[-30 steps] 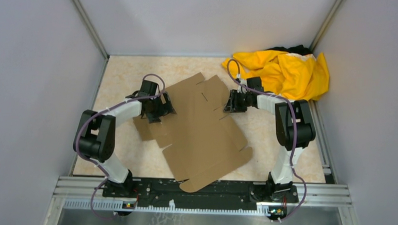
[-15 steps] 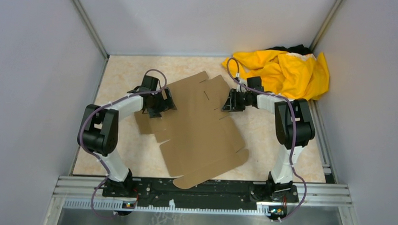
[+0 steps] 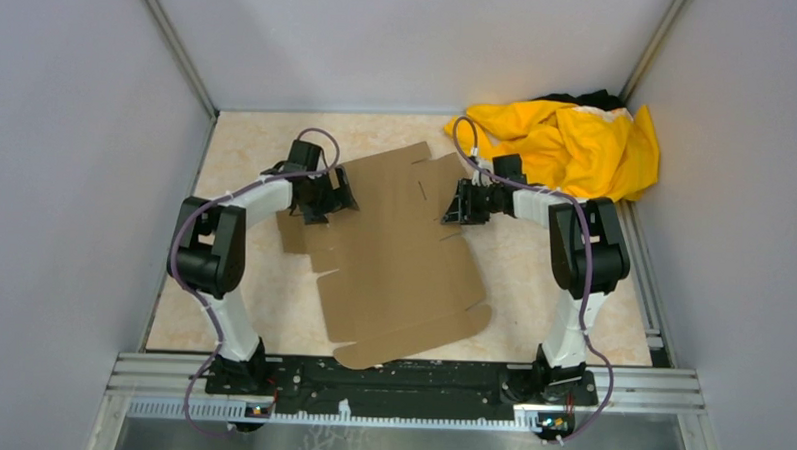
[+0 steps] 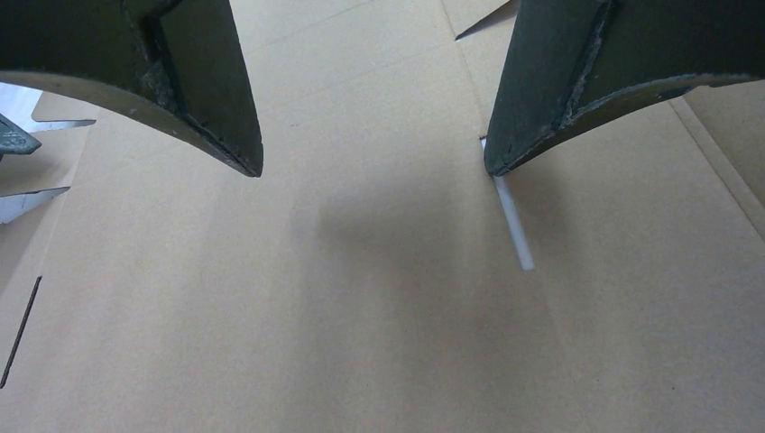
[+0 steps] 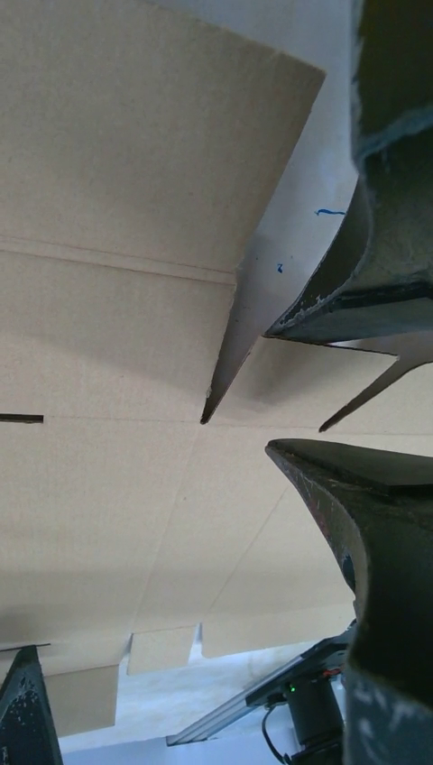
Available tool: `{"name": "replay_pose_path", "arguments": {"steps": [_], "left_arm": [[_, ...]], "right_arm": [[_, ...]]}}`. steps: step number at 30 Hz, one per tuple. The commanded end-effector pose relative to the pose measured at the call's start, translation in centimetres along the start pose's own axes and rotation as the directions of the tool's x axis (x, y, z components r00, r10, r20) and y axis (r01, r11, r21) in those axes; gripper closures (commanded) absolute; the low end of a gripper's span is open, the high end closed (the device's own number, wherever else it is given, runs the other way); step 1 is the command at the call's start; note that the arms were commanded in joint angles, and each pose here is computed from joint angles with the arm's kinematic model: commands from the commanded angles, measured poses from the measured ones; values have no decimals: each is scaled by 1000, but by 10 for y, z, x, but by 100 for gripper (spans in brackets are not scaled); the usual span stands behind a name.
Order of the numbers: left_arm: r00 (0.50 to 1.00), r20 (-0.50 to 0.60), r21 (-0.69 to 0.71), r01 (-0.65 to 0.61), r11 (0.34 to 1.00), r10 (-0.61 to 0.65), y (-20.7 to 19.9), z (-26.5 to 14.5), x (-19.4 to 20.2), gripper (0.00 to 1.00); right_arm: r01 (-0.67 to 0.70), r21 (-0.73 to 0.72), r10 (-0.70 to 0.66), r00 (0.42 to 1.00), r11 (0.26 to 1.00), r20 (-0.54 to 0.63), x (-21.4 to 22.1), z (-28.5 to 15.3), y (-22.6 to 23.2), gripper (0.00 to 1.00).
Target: Fold the paper box
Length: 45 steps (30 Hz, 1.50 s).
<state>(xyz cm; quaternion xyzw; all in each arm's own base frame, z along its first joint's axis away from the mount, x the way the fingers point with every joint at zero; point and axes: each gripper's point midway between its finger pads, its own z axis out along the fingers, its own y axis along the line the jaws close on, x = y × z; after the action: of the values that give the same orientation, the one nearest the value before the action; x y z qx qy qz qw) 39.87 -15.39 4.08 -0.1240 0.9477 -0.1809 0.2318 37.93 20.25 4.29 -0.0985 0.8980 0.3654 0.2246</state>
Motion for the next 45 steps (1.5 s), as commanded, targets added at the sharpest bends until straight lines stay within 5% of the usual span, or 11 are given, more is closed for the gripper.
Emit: {"name": "replay_pose_path", "arguments": {"steps": [1, 8, 18, 24, 29, 33, 40, 45], "left_arm": [[998, -52, 14, -26, 1000, 27, -2, 11, 9, 2], [998, -52, 36, -38, 999, 40, -8, 13, 3, 2], [994, 69, 68, -92, 993, 87, -28, -54, -40, 2], [996, 61, 112, -74, 991, 68, -21, -79, -9, 2], [999, 28, 90, -48, 995, 45, -1, -80, 19, 39], [1000, -10, 36, -25, 999, 26, 16, -75, 38, 83], [999, 49, -123, -6, 992, 12, 51, -80, 41, 88], [999, 46, -166, 6, 986, 2, 63, -78, 48, 87]], "right_arm": [[27, -8, -27, 999, 1000, 31, -5, -2, 4, 60], [26, -19, -25, 998, 999, 51, -10, -3, 7, 99], [14, 159, -31, 994, 987, 107, -28, -28, -7, 100], [-10, 187, -11, 994, 982, 108, -23, -36, -13, 100], [-18, 187, -1, 995, 982, 102, -19, -37, -13, 100], [-21, 181, 3, 995, 983, 100, -18, -37, -12, 100], [-26, 173, 9, 995, 985, 98, -15, -38, -10, 100], [-23, 159, 6, 994, 987, 107, -15, -40, -6, 87]]}}
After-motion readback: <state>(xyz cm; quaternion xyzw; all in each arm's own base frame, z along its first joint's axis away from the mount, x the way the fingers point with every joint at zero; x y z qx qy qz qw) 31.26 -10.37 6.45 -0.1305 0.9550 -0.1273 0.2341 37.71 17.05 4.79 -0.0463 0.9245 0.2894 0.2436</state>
